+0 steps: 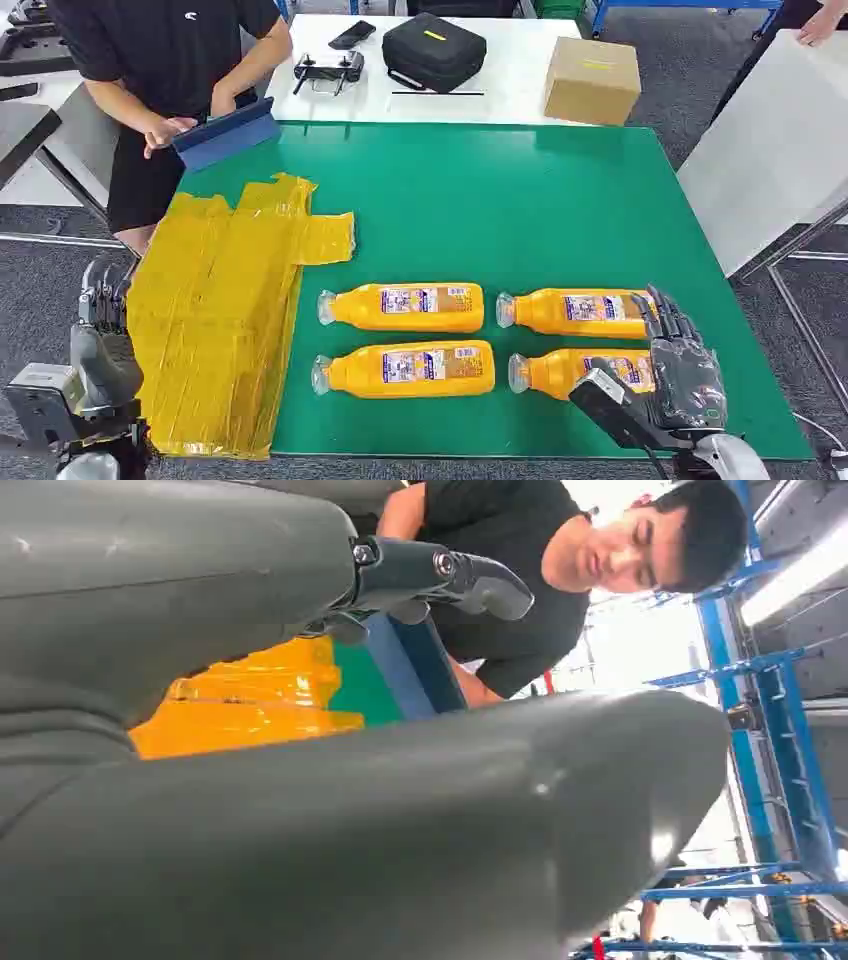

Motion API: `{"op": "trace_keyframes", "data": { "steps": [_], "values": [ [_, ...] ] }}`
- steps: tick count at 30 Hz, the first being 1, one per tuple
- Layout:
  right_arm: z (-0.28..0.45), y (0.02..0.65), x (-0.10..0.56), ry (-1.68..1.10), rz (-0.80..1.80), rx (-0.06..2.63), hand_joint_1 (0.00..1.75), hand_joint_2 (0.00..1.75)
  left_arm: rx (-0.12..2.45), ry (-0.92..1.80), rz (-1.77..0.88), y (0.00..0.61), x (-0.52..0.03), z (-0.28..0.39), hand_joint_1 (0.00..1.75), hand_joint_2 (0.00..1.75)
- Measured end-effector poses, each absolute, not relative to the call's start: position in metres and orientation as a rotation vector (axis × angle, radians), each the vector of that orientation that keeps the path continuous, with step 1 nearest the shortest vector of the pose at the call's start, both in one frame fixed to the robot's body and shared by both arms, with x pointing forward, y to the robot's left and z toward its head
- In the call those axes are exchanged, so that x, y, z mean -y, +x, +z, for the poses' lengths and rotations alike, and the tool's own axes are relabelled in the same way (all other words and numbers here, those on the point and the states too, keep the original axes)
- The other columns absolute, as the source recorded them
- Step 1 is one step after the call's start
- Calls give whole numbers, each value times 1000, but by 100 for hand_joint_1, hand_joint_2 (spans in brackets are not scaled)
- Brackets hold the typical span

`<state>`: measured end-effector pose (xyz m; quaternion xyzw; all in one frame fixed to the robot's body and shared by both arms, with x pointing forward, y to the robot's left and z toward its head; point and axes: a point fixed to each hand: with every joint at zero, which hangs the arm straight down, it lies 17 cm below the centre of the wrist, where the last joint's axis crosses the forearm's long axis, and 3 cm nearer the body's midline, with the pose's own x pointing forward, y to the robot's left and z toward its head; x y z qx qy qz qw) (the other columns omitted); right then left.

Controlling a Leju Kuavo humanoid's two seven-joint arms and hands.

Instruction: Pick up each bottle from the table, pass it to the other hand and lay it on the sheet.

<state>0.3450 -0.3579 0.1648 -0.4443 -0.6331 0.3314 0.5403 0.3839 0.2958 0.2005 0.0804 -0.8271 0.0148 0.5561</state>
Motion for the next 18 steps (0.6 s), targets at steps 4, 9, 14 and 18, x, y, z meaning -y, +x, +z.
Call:
{"op": "trace_keyframes", "data": {
  "steps": [4, 9, 14, 18],
  "values": [
    [167, 344, 356, -1036, 766, 1532, 0, 0, 1947, 193, 35, 380, -296, 198, 0, 0],
    [166, 341, 352, -996, 746, 1559, 0, 0, 1956, 199, 29, 380, -296, 203, 0, 0],
    [166, 340, 349, -980, 736, 1574, 0, 0, 1958, 201, 26, 379, -296, 203, 0, 0],
    [176, 337, 339, -893, 676, 1663, 0, 0, 1955, 200, 25, 379, -296, 202, 0, 0]
  ]
}}
